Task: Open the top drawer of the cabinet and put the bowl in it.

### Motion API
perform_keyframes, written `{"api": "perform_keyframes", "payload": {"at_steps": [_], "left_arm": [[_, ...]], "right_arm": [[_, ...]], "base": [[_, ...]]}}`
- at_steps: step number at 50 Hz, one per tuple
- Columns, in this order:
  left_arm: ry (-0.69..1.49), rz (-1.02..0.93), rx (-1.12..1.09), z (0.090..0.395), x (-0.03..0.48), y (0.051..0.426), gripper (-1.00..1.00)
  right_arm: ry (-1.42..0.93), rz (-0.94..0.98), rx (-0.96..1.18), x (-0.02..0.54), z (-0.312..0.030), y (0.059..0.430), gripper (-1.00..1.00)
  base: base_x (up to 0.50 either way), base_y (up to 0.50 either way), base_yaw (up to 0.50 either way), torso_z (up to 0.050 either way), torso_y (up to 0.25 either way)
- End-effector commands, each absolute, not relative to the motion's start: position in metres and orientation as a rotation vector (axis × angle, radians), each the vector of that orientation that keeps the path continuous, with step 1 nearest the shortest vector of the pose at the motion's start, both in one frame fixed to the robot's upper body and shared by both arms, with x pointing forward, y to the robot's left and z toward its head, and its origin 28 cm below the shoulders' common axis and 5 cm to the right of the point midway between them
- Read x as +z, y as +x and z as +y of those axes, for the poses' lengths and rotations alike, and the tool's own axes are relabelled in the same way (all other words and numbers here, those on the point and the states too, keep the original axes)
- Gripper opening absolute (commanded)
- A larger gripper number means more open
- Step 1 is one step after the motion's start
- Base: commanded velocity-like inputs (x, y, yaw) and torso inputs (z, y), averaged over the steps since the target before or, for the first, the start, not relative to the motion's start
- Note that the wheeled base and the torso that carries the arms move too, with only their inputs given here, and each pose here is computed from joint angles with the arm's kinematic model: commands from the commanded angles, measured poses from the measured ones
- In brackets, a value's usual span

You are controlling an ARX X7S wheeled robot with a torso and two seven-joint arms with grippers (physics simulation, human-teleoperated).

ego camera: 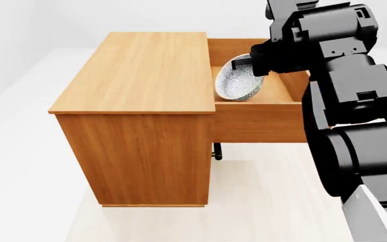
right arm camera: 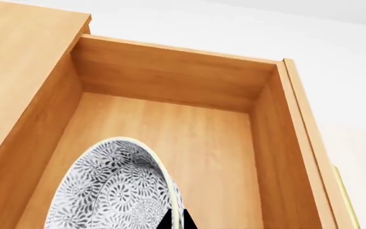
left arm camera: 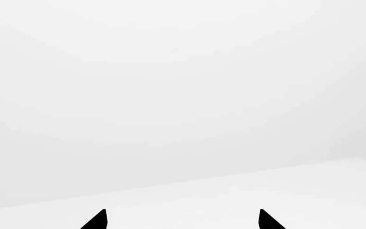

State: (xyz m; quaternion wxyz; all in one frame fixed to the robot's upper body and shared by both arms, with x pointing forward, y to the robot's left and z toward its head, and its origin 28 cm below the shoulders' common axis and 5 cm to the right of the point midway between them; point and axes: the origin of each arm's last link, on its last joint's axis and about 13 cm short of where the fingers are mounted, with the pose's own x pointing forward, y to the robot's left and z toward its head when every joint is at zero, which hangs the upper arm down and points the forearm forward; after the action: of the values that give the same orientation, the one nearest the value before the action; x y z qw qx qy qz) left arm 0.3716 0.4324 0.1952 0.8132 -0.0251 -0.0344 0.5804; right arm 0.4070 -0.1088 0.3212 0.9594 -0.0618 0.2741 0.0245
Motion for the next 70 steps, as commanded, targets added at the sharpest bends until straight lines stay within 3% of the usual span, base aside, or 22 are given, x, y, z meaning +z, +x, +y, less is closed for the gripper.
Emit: {"api": "perform_keyframes", "payload": {"at_steps": [1,16,17,26,38,49,51,54,59,70], "left_arm": [[-0.054,-0.075,1.238,0.432,0.193,0.371,1.00],[-0.053,-0.076,1.237,0.432,0.192,0.371,1.00],[-0.053,-0.076,1.237,0.432,0.192,0.371,1.00],[-0.052,-0.077,1.237,0.432,0.192,0.371,1.00],[-0.043,-0.079,1.240,0.431,0.191,0.371,1.00],[-0.055,-0.082,1.232,0.432,0.191,0.371,1.00],[-0.054,-0.082,1.235,0.432,0.191,0.371,1.00],[-0.056,-0.080,1.236,0.431,0.191,0.371,1.00],[-0.049,-0.083,1.236,0.432,0.190,0.371,1.00],[-0.031,-0.078,1.242,0.431,0.188,0.371,1.00]], "right_arm": [[-0.088,0.569,0.050,0.314,-0.111,0.408,-1.00],[-0.027,0.579,0.031,0.309,-0.116,0.408,-1.00],[-0.024,0.577,0.034,0.310,-0.116,0.408,1.00],[-0.023,0.503,0.014,0.320,-0.117,0.410,1.00],[-0.014,0.045,-0.130,0.404,-0.133,0.407,1.00],[0.009,-0.069,-0.116,0.452,-0.145,0.384,1.00],[0.014,0.008,-0.097,0.429,-0.144,0.380,1.00],[-0.022,-0.125,-0.067,0.431,-0.137,0.352,1.00],[-0.048,-0.269,0.086,0.387,-0.124,0.302,1.00],[-0.196,-0.536,0.059,0.314,-0.116,0.239,1.00]], "base": [[0.00,0.00,0.00,0.000,0.000],[0.00,0.00,0.00,0.000,0.000],[0.00,0.00,0.00,0.000,0.000],[0.00,0.00,0.00,0.000,0.000],[0.00,0.00,0.00,0.000,0.000],[0.00,0.00,0.00,0.000,0.000],[0.00,0.00,0.00,0.000,0.000],[0.00,0.00,0.00,0.000,0.000],[0.00,0.00,0.00,0.000,0.000],[0.00,0.00,0.00,0.000,0.000]]}}
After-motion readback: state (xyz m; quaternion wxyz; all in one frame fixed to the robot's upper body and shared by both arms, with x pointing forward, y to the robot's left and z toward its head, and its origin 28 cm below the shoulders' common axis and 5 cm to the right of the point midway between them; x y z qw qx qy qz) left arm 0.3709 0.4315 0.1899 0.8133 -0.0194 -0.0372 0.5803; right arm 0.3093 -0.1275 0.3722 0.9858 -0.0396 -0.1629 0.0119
